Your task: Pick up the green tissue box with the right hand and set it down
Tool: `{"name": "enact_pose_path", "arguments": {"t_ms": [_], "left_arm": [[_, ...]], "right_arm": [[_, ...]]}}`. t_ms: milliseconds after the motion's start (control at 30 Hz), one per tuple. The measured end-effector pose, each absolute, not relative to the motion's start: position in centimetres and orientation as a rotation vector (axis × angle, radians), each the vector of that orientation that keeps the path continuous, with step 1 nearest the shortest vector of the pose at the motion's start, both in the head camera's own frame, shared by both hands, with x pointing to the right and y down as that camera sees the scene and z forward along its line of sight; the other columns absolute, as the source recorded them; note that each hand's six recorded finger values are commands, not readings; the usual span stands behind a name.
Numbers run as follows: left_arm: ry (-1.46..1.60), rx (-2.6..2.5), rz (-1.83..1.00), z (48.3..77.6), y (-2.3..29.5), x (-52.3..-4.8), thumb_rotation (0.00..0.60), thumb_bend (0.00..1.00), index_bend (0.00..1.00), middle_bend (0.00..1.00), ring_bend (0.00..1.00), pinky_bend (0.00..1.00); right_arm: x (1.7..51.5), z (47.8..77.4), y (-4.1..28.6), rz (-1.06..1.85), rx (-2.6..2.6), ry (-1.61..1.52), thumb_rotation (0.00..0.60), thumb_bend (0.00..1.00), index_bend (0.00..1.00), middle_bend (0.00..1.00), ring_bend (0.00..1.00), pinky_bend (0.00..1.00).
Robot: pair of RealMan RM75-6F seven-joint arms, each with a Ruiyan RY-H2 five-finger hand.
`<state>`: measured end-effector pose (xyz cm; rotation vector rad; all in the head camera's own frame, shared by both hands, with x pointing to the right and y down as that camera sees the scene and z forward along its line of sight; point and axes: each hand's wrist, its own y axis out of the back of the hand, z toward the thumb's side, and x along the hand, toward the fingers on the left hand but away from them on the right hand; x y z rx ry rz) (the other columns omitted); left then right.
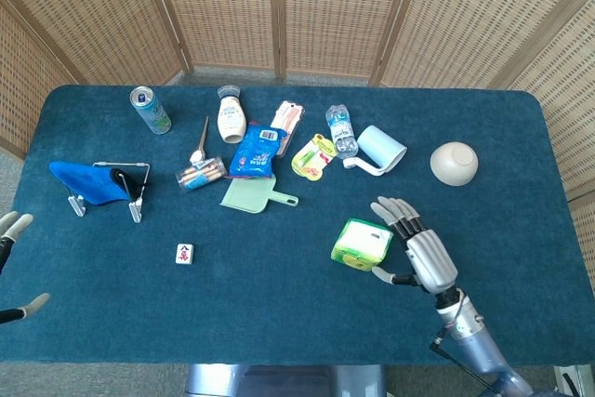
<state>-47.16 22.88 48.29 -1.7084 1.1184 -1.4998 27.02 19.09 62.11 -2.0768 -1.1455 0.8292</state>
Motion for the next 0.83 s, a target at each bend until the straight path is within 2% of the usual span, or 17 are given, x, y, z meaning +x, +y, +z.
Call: {"name": "enact_pose_path", "arguments": {"t_ms": [100,300,500,833], "left_arm": [[1.113,-1.707,-1.499,48.3,22.9,-47.1,0.6,0.08,0.0,0.0,0.0,0.0],[1.093,-1.699,-1.502,48.4,22.9,-46.8,0.6,0.08,0.0,0.0,0.0,0.0],[1.069,-1.68,-1.51,48.6,23.0,-46.7,0.6,0.08,0.0,0.0,0.0,0.0],[1.017,-1.635,-1.544,49.2,23.3,-46.7,0.6,0.08,0.0,0.0,0.0,0.0]], "right_arm": [[28.5,61.1,18.8,0.892,-1.956,-1.13,0.6,0.12,0.0,0.0,0.0,0.0],[33.0,58.8,18.3,1.085,-1.664,-1.077,0.6,0.01,0.0,0.0,0.0,0.0],[36.9,56.5,19.3,1.265,-1.535,-1.105,0.6,0.0,0.0,0.0,0.0,0.0],[40.7,54.3,23.7,1.499,-1.552,-1.104,0.6,0.0,0.0,0.0,0.0,0.0]]}}
